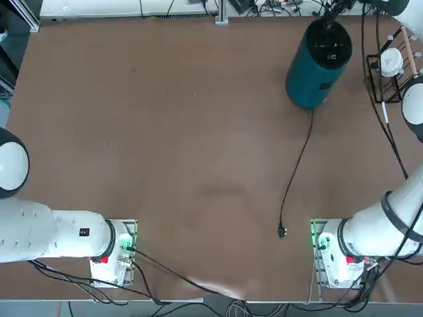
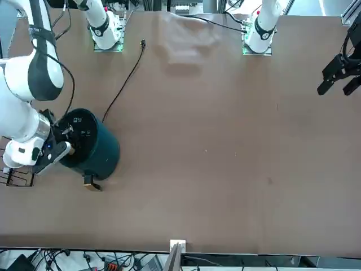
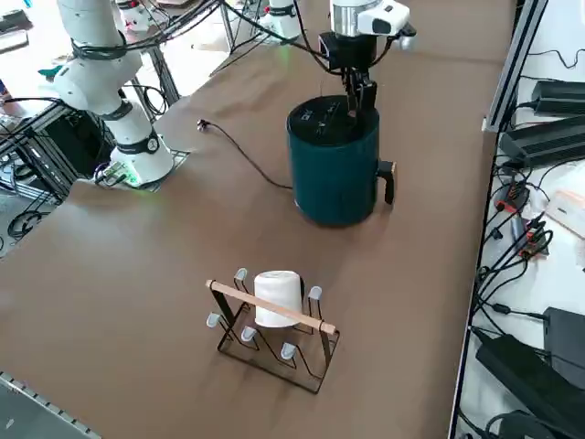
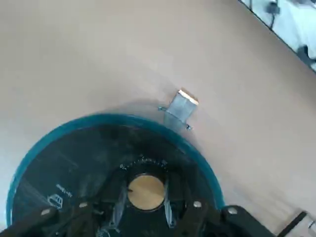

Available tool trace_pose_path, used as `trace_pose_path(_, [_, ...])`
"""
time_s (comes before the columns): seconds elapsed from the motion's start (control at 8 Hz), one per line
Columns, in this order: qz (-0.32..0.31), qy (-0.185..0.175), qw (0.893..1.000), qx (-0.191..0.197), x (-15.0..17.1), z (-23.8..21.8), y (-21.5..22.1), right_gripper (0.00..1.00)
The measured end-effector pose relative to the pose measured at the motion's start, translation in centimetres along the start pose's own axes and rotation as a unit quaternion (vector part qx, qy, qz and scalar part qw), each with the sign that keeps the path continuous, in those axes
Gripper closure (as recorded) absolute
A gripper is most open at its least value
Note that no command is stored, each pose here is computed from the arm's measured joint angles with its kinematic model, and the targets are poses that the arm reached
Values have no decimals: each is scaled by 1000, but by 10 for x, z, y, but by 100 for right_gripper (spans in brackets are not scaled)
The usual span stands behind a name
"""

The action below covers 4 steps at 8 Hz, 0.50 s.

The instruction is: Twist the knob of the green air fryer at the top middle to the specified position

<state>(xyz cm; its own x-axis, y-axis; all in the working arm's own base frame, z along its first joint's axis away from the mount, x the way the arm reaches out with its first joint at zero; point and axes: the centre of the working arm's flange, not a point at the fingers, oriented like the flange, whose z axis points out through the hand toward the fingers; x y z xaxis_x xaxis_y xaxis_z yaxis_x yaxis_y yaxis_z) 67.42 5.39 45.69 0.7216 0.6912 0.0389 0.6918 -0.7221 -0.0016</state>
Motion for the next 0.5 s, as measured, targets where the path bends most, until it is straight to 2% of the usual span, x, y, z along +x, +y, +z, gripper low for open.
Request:
trace_pose_path(0.25, [-89, -1, 996, -2, 1, 0, -1, 55])
trace_pose_path(0.5, [-150, -1, 989, -2, 1, 0, -1, 55])
